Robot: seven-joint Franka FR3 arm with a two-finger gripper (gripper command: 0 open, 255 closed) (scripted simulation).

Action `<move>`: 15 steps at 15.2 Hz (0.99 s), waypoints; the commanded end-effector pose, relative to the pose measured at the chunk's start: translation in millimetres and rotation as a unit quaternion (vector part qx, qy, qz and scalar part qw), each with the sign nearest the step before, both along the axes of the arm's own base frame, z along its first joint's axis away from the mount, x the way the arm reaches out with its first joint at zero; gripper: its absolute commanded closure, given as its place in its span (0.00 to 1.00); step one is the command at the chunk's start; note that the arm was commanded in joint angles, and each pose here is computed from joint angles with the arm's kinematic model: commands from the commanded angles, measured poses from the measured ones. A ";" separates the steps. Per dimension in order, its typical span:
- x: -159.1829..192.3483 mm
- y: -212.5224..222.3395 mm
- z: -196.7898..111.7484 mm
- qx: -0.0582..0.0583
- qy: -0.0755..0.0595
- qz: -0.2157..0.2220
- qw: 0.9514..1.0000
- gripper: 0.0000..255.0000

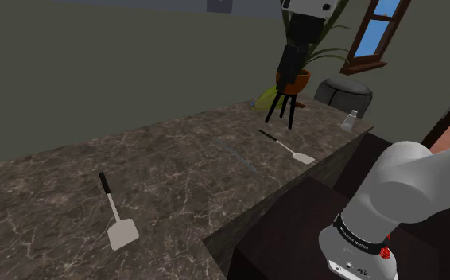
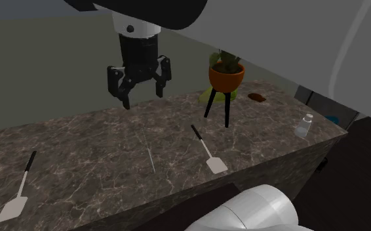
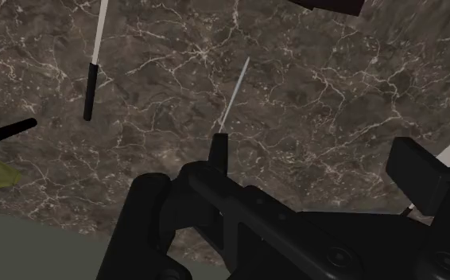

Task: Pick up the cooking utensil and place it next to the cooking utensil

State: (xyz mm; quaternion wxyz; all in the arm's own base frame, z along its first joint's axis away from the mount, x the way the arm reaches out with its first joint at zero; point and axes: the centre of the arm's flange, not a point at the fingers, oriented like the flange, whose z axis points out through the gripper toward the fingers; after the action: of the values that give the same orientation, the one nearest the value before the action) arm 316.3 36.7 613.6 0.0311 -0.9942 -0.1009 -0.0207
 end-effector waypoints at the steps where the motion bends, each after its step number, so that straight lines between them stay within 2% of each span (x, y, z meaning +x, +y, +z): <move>1: 0.0 0.0 0.0 0.000 0.000 0.000 1.000 0.00; 8: 16.9 -53.4 -70.9 -0.007 -0.002 -0.046 0.999 0.00; 15: 29.1 -109.2 -140.9 -0.014 -0.005 -0.091 0.996 0.00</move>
State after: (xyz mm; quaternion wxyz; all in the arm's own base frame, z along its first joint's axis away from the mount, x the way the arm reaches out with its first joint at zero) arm 343.9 -63.4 483.3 0.0163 -0.9994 -0.0168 -0.0255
